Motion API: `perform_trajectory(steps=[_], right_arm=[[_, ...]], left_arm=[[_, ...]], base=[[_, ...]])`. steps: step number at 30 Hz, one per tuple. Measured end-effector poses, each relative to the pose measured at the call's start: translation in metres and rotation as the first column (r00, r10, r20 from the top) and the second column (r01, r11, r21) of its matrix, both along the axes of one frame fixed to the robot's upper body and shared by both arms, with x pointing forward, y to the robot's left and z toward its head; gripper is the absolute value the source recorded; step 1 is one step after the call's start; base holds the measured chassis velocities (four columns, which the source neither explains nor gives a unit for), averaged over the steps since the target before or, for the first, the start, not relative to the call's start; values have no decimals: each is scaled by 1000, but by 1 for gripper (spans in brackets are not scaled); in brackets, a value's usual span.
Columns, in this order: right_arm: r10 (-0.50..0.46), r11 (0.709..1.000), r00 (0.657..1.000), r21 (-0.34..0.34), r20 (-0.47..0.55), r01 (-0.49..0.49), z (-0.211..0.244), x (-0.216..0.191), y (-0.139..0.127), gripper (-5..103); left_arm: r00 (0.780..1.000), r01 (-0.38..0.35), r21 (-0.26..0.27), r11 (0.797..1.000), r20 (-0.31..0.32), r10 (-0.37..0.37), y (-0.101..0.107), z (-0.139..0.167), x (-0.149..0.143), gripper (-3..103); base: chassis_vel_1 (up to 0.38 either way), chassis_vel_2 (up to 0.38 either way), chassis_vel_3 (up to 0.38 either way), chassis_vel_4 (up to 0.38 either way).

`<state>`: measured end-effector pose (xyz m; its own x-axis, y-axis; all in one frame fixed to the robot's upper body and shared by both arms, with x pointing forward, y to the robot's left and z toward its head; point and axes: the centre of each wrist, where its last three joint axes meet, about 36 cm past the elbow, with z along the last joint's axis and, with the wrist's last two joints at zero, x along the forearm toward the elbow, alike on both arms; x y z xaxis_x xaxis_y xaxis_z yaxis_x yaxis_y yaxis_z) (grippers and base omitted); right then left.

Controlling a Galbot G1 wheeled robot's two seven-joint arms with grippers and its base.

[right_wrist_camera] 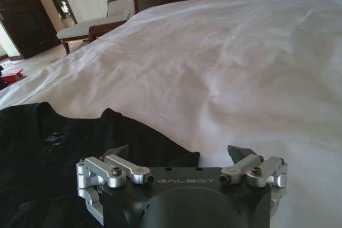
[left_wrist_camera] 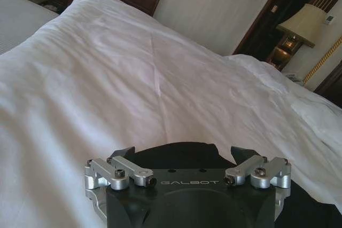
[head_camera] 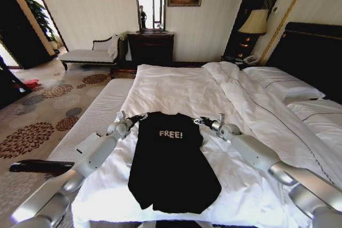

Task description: Fold the clothes on the bed.

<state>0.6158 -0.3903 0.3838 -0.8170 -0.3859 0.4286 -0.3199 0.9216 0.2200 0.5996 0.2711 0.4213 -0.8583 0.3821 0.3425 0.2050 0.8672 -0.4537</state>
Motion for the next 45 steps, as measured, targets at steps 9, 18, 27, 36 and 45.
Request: perform_trajectory(steps=[9, 18, 27, 36, 45], right_arm=[[-23, 1000, 999, -7, -37, 23, -12, 6, 1, 100], [-7, 1000, 999, -7, -52, 6, -15, 14, 12, 77], [2, 1000, 998, -6, -63, -2, -19, 15, 20, 44], [2, 1000, 998, -12, -60, -3, -16, 18, 21, 12], [8, 1000, 998, -17, -61, -9, -17, 12, 22, 0]], left_arm=[[1000, 0, 2, 1000, 7, 0, -1, -3, -8, 100], [1000, 6, -8, 1000, 15, -6, -5, -1, -11, 100], [1000, 1, -14, 1000, 14, -1, -3, -1, -13, 100], [1000, -27, -11, 1000, -10, 27, 4, -10, -6, 100], [994, -88, -59, 994, -66, 84, 11, -14, 7, 100]], base=[[0, 0, 0, 0], [0, 0, 0, 0], [0, 0, 0, 0], [0, 0, 0, 0], [0, 0, 0, 0]])
